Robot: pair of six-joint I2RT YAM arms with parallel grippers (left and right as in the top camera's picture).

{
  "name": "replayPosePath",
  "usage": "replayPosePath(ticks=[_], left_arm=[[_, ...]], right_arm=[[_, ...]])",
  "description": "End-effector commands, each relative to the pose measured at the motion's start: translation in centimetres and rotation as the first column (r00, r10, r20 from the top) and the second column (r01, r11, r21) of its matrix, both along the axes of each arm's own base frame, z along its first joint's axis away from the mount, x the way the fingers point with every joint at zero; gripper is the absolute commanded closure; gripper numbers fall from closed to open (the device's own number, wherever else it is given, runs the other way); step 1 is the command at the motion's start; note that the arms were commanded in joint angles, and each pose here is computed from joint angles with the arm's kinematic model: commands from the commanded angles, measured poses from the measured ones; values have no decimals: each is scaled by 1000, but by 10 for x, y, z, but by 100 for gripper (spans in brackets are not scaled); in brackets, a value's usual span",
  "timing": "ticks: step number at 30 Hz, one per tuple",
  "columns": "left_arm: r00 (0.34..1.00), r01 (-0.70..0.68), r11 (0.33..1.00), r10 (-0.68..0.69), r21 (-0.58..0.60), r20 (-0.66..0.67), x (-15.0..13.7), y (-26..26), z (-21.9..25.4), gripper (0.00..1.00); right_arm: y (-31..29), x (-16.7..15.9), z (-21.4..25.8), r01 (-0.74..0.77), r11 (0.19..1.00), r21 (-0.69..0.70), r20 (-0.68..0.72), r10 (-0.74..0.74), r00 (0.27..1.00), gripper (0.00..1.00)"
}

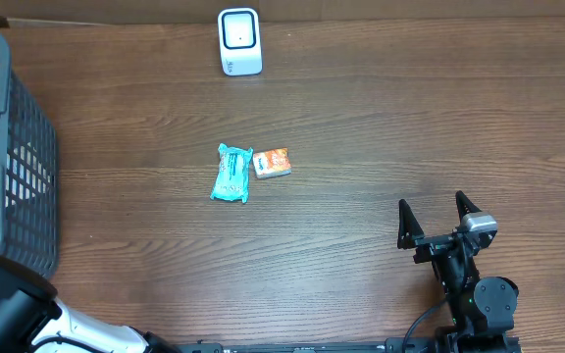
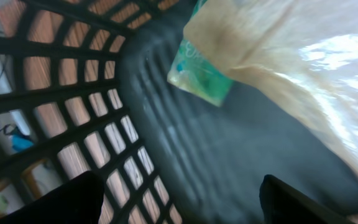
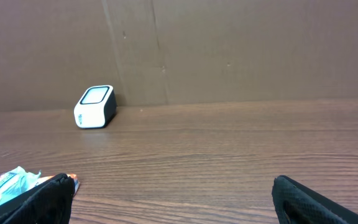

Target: Scan the item barcode

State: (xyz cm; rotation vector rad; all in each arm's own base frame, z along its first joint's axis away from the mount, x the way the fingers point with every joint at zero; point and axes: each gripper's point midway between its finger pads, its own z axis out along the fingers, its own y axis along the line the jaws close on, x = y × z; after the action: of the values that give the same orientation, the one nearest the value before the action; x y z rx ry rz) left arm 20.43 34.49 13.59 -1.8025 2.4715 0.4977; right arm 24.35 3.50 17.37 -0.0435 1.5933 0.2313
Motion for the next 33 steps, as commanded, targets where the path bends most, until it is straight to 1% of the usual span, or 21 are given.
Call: replayPosePath(ticks=[1,5,7,8,11,15,16,17,19,20,22,27,28,29,30,32,33], left_arm=[[995,64,998,-62,22,-84,-7,10,-21,18],[967,222,975,-222,-8,-126,0,19,-49,22],[933,318,947,-322,-54,-159,3,22,-72,31],[925,338,939,-344,-59,-164,4,27,-81,32],[925,336,940,-342,-60,-164,7,33,-96,33],[925,335,940,-341,-64,-165,11,37,-113,39],[925,335,940,-342,-67,-166,11,37,-115,44],[924,335,940,-342,-72,-168,10,37,-118,52],[924,334,940,-342,-76,-169,10,36,-120,71],[925,333,940,-341,-76,-169,10,36,-120,83],[925,333,940,-340,-74,-168,11,36,-119,96],[927,321,941,-335,-103,-171,13,26,-113,96],[930,312,944,-327,-108,-171,15,23,-109,96],[944,275,956,-288,-98,-163,19,21,-100,96],[952,256,963,-267,-87,-147,26,19,-92,96],[957,276,958,-282,-79,-74,49,15,-75,96],[951,307,949,-308,-68,7,71,10,-60,96]], right_arm=[[0,0,-3,4,1000,3,0,-4,1000,0],[0,0,-3,4,1000,3,0,-4,1000,0],[0,0,-3,4,1000,3,0,-4,1000,0],[0,0,-3,3,1000,3,0,-3,1000,0],[0,0,-3,4,1000,3,0,-4,1000,0],[0,0,-3,4,1000,3,0,-4,1000,0],[0,0,-3,3,1000,3,0,-3,1000,0],[0,0,-3,4,1000,3,0,-4,1000,0],[0,0,-3,4,1000,3,0,-4,1000,0],[0,0,-3,4,1000,3,0,-4,1000,0],[0,0,-3,4,1000,3,0,-4,1000,0],[0,0,-3,4,1000,3,0,-4,1000,0],[0,0,-3,4,1000,3,0,-4,1000,0],[0,0,-3,4,1000,3,0,-4,1000,0],[0,0,-3,4,1000,3,0,-4,1000,0],[0,0,-3,4,1000,3,0,-4,1000,0],[0,0,-3,4,1000,3,0,-4,1000,0]])
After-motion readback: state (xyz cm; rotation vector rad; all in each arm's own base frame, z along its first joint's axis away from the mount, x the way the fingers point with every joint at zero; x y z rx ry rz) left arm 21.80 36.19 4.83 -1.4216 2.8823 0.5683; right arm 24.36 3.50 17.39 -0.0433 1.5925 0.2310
